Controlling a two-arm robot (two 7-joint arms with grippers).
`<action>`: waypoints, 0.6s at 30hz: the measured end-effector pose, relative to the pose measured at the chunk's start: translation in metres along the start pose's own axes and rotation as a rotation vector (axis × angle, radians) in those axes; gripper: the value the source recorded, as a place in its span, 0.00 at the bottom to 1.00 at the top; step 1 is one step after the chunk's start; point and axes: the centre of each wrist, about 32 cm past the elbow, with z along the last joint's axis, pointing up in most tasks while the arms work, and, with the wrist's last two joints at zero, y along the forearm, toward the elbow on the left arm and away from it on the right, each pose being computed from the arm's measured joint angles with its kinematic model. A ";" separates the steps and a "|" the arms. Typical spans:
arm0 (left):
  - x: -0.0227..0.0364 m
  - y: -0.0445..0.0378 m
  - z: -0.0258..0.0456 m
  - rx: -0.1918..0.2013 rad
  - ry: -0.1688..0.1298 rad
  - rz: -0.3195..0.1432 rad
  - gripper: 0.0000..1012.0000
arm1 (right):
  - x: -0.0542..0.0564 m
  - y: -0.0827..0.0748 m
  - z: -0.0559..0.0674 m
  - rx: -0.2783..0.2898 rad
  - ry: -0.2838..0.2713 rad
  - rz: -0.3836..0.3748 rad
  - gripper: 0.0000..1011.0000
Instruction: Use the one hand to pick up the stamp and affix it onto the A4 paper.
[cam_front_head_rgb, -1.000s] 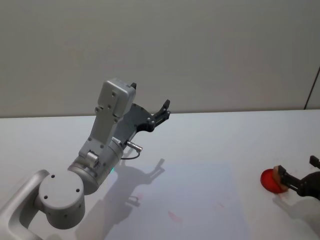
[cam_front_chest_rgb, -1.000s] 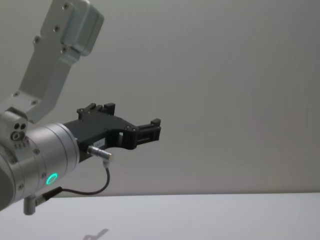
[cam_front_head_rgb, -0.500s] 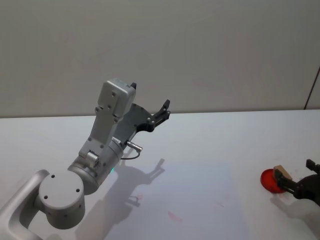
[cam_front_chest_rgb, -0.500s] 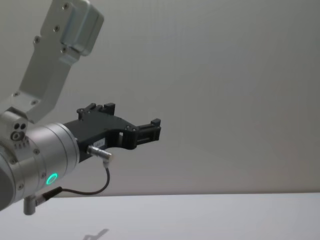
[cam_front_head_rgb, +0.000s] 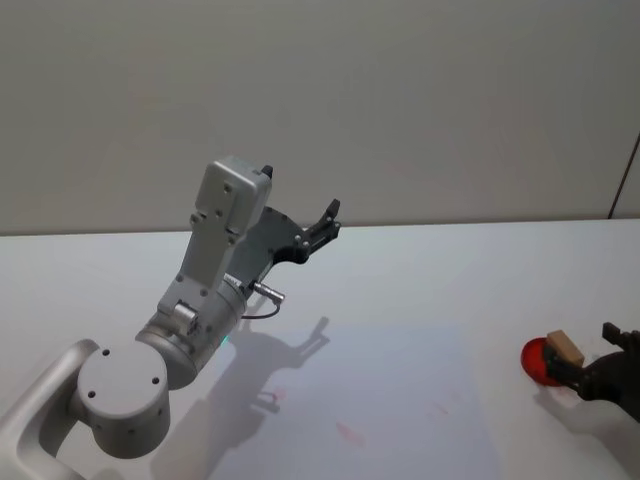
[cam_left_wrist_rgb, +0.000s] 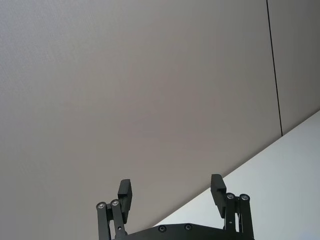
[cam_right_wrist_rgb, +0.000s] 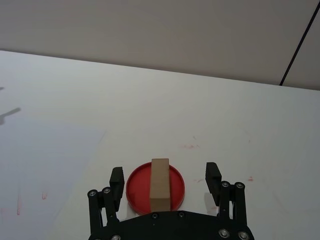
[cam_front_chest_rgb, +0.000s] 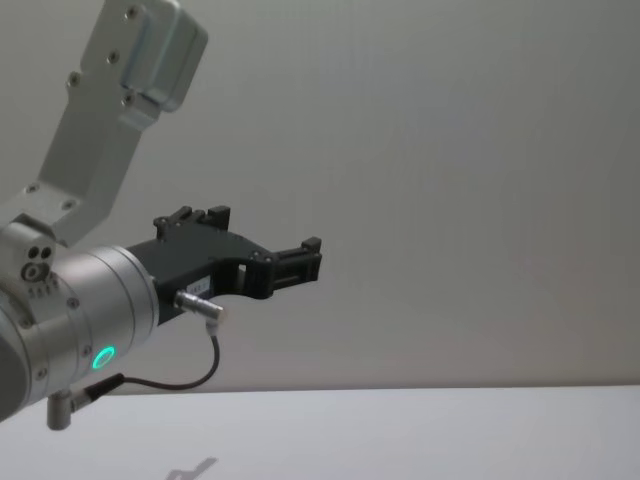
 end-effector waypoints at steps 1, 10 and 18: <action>0.0000 0.0000 0.0000 0.000 0.000 0.000 0.99 | 0.000 0.001 0.000 -0.002 0.000 0.001 0.99; 0.0000 0.0000 0.0000 0.000 0.000 0.000 0.99 | 0.000 0.006 -0.001 -0.013 -0.005 0.008 0.99; 0.0000 0.0000 0.0000 0.000 0.000 0.000 0.99 | 0.000 0.011 -0.002 -0.021 -0.012 0.015 0.99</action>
